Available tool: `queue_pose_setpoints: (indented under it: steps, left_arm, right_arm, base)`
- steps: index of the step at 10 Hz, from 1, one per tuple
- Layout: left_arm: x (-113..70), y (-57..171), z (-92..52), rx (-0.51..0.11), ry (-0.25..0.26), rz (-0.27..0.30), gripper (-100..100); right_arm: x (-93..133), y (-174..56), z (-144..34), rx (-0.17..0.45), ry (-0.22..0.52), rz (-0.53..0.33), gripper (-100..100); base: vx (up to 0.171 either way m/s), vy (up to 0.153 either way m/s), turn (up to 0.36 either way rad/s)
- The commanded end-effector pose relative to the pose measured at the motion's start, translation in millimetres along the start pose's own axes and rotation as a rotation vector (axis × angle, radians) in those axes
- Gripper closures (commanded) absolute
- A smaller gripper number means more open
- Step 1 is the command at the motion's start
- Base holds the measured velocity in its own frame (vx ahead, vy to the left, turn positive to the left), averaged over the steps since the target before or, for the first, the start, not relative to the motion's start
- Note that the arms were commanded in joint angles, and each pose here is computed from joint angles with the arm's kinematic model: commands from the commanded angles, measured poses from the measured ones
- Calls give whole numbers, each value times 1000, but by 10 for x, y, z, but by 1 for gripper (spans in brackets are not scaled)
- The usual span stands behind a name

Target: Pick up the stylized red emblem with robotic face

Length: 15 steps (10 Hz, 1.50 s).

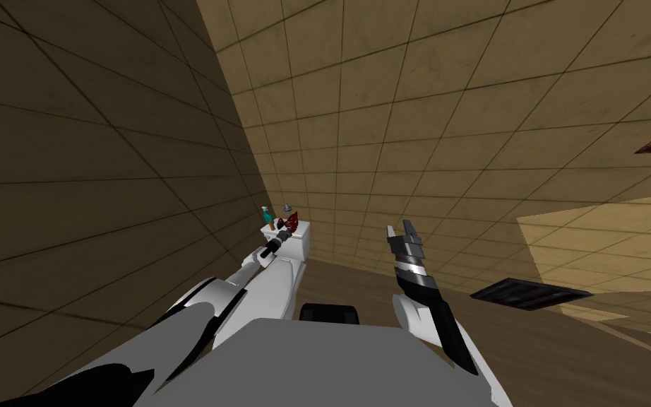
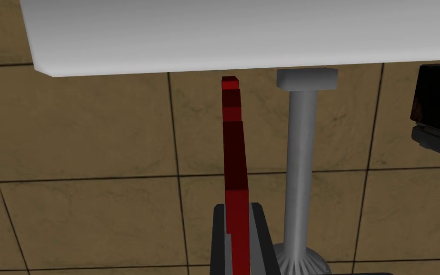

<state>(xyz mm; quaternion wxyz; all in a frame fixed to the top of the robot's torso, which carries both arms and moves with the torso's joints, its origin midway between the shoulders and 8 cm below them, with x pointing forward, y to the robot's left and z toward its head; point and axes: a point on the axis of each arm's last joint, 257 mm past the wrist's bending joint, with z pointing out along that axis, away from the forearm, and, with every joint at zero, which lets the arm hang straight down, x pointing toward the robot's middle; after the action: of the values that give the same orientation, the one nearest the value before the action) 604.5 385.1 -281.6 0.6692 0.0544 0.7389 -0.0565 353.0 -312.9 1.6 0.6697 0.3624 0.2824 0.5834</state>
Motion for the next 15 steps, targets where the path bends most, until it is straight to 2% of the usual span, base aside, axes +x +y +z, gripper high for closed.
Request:
queue_pose_setpoints:
  steps: [1,3,4,5,6,7,9,10,13,15]
  left_arm:
    - [0,0,0,0,0,0,100]
    - [2,-3,0,1,0,1,100]
    - [3,-4,0,1,0,1,0]
    - [85,20,-109,-4,5,-14,100]
    - [159,25,-164,-5,14,-16,100]
    - [157,-5,-180,1,10,-16,100]
    - [264,13,-338,-2,17,-28,100]
    - [245,-47,-365,11,7,-27,100]
    - [302,-12,-623,4,3,-38,100]
    - [379,-94,-781,19,6,-40,100]
  right_arm:
    - [0,0,0,0,0,0,0]
    - [0,0,0,0,0,0,0]
    - [0,0,0,0,0,0,0]
    - [0,0,0,0,0,0,0]
    - [0,0,0,0,0,0,0]
    - [0,0,0,0,0,0,0]
    - [0,0,0,0,0,0,0]
    - [0,0,0,0,0,0,0]
    - [0,0,0,0,0,0,0]
    - [0,0,0,0,0,0,0]
  base:
    - [0,0,0]
    - [0,0,0]
    - [0,0,0]
    - [80,-16,7]
    - [96,-9,12]
    - [53,5,17]
    - [89,-12,8]
    - [45,1,12]
    - [89,1,10]
    - [71,-7,11]
